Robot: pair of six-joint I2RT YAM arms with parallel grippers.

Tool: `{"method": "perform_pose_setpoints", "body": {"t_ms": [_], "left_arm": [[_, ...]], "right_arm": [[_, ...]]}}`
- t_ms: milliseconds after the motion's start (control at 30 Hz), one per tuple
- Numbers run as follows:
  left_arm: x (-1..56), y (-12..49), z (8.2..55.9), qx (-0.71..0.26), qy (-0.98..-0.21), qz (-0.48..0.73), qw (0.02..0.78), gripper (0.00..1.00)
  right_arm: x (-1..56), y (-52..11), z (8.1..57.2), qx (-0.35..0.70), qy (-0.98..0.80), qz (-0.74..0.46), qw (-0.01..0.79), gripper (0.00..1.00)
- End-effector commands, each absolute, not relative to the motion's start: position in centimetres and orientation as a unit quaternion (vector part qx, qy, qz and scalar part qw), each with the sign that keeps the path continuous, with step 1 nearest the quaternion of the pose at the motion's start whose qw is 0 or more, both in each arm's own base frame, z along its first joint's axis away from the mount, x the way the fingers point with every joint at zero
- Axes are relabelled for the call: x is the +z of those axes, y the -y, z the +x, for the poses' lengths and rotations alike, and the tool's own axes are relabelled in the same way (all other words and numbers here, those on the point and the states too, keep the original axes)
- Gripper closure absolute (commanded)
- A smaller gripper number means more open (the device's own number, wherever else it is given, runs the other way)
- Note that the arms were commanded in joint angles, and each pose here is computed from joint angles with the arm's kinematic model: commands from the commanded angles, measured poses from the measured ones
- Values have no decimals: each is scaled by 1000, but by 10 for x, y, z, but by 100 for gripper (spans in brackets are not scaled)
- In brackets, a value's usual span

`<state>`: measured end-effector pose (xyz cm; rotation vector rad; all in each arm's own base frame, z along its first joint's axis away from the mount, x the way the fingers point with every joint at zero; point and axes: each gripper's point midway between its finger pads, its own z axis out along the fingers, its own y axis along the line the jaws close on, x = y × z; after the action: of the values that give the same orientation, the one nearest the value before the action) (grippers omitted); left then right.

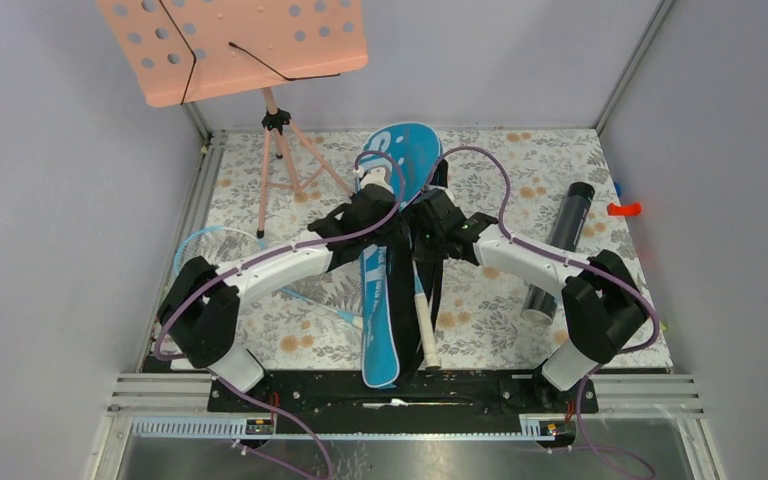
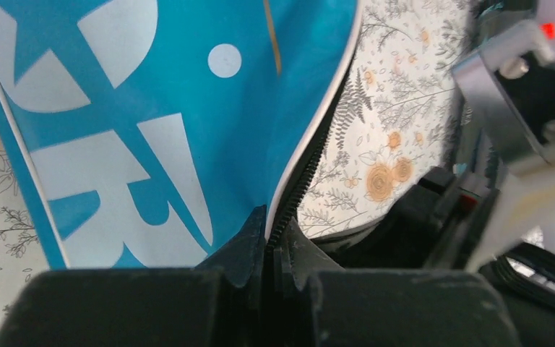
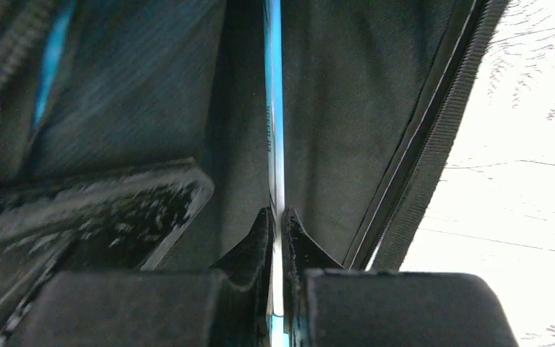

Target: Pack up the badminton gear

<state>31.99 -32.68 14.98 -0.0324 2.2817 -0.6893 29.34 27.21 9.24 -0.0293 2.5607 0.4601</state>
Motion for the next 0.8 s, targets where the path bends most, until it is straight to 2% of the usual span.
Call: {"method": "perform_pose_setpoints", "body": {"t_ms": [0,100,233,533,767], "left_arm": [[199,362,280,-403,-850,21,338,100],[196,367,267,-430,-845,24,317,100],[200,359,262,-431,-842,21,325,100],[192,346,265,-402,-855,30,328,100],[184,326,266,-375,-864,29,335,100]], "right_arm": [[144,-294,359,262,-887,89,369,100],[146,-300,367,290,-879,119,358,100],[149,-318,370,348,-862,119,349,100],[182,-343,340,534,-807,67,244,100],[208,-322,334,571,-782,82,238,100]]}}
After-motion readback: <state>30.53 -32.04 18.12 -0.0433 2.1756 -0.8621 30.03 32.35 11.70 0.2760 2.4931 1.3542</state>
